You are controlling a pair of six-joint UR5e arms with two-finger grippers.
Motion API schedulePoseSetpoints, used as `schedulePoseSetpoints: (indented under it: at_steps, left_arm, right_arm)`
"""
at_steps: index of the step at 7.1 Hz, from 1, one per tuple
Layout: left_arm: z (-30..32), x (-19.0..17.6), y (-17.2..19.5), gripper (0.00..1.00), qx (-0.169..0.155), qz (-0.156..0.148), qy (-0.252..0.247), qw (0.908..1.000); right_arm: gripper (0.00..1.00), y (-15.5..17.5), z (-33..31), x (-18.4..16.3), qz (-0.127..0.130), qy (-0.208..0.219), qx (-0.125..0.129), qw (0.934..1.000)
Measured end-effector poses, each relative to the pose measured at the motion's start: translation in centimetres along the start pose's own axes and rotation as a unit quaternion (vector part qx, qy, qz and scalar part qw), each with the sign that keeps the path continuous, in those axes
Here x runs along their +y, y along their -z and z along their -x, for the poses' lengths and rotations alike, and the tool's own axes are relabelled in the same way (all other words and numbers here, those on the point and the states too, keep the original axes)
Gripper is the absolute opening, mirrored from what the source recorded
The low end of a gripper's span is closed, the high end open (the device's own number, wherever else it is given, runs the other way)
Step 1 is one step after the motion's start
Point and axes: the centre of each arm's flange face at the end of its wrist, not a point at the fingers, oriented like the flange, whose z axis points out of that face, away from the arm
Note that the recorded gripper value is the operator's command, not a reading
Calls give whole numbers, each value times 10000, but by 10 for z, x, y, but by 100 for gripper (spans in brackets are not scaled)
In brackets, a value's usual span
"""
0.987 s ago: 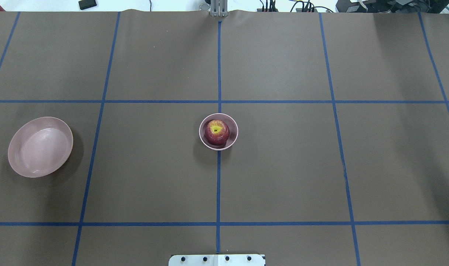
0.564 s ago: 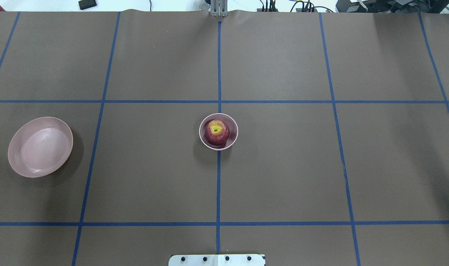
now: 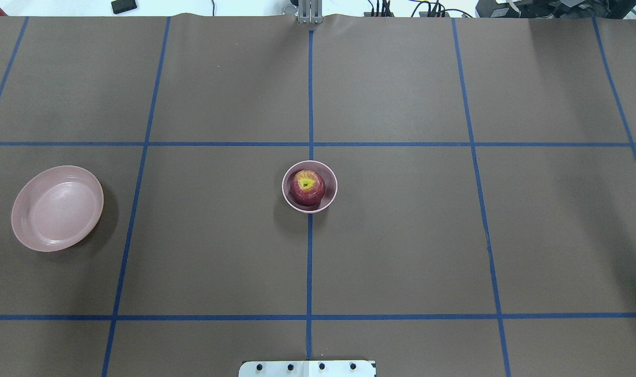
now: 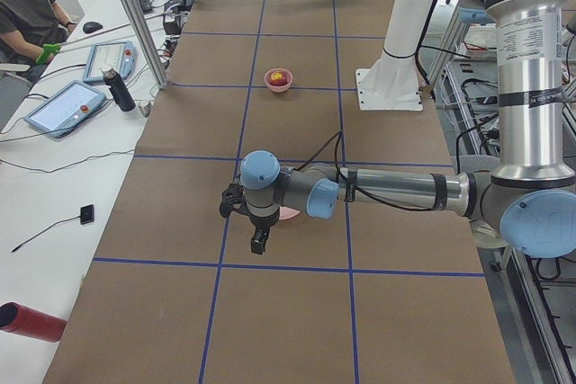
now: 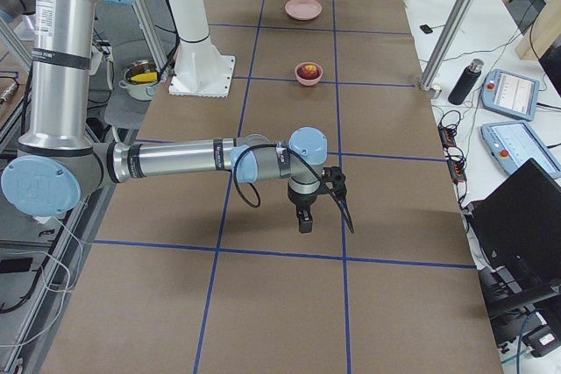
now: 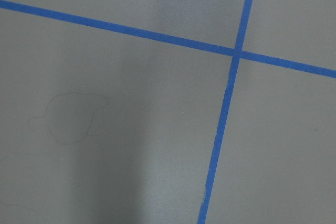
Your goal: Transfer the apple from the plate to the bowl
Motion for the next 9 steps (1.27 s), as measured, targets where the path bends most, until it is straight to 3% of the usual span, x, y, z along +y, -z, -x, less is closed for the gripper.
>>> schedulePoseSetpoints:
  at_steps: [2,5,7,9]
  left_arm:
    - [6,7,-4,98,46,74,352,9993]
    - [20,-1,8,98,40,-277,356,9990]
    - [15,-11,18,98,50,-422,277,9987]
    - [3,-11,30,98,101,-545,156,9983]
  right_arm:
    - [100,-4,-3,0,39,-31,-7,10000]
    - [100,-12,-10,-7,84,-65,-4,9999]
    - [100,-33,-27,-29,191,-176,-68,9996]
    - [100,-33,-39,-49,134,-200,-129,9996]
